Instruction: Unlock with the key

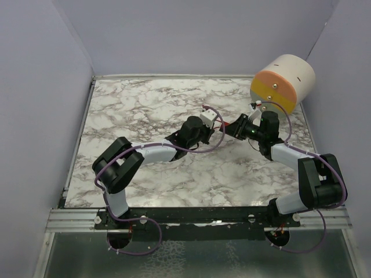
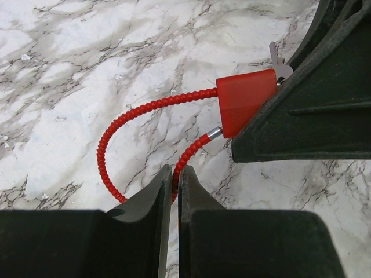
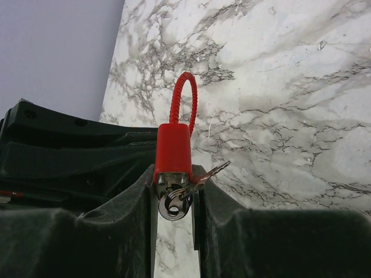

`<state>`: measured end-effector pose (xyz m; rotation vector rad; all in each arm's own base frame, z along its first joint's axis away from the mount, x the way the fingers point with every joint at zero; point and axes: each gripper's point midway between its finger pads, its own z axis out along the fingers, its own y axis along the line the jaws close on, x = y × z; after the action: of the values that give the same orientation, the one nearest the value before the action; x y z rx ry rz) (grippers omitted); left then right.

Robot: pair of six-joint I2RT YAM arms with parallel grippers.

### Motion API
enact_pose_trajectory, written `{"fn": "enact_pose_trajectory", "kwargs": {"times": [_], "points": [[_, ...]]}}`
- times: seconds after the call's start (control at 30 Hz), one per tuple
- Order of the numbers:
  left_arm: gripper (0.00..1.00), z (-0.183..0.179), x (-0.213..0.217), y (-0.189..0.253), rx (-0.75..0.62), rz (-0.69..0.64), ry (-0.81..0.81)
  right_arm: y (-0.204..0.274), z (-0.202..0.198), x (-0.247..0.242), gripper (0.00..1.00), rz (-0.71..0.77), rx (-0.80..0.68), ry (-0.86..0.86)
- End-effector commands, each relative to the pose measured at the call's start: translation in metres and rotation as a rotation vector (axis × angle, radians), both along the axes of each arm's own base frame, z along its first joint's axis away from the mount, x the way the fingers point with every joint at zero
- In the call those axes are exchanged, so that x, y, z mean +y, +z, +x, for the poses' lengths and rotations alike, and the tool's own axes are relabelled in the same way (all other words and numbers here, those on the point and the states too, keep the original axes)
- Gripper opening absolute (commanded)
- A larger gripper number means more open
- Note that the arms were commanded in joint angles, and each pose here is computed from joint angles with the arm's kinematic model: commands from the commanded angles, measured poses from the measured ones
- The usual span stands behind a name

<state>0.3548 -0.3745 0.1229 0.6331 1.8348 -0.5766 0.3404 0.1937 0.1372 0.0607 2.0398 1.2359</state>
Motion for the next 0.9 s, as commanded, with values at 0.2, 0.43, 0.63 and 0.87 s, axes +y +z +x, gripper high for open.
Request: {"fn": "enact_pose_trajectory", "kwargs": {"times": [0.2, 0.43, 0.63, 0.87], "points": [[0.0, -0.002, 0.001, 0.017, -0.051, -0.03, -0.054, 0.003, -0.01, 0.004, 0.01, 0.023, 0.003, 0.038], [0.0, -0.034, 0.006, 0.012, -0.041, -0.033, -0.089, 0.01, -0.003, -0.001, 0.06, 0.062, -0.004, -0.009], [0.0, -0.051, -0.001, 0.015, -0.006, -0.076, -0.095, 0.018, 0.003, -0.001, 0.3, 0.084, -0.024, -0.024], [0.0, -0.062, -0.016, 0.017, 0.003, -0.089, -0.114, 0.018, 0.005, -0.001, 0.42, 0.086, -0.024, -0.029]]}}
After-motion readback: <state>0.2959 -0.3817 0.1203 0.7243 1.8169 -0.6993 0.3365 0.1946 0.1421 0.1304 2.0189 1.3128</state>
